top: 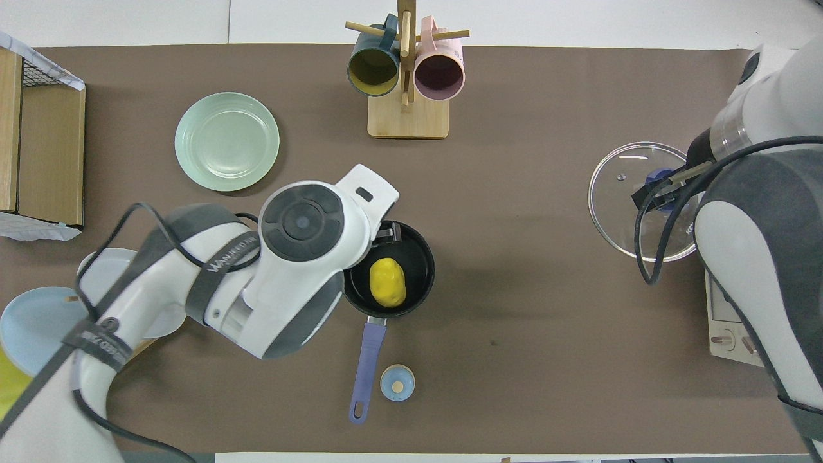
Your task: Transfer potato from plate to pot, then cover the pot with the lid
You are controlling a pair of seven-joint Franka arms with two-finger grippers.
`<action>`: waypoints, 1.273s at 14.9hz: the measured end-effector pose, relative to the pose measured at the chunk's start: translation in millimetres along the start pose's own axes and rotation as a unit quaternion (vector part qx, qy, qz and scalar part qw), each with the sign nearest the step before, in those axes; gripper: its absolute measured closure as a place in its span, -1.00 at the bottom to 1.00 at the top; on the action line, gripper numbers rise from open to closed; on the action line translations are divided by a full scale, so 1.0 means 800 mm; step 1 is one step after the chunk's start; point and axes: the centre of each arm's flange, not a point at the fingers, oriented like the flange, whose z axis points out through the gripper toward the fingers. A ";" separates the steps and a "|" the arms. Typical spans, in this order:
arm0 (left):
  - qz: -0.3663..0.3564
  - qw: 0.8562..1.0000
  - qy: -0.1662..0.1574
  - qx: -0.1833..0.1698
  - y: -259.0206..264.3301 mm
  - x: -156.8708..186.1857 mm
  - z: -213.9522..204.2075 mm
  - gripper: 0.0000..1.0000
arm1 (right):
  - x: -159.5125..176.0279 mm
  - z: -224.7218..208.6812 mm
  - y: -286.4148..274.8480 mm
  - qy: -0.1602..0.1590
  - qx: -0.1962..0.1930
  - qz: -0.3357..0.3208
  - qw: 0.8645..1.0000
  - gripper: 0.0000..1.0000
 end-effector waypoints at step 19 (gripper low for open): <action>0.070 0.997 -0.038 0.012 -0.226 -0.004 -0.098 -1.00 | -0.003 0.204 -0.395 0.049 -0.009 0.096 0.994 -0.32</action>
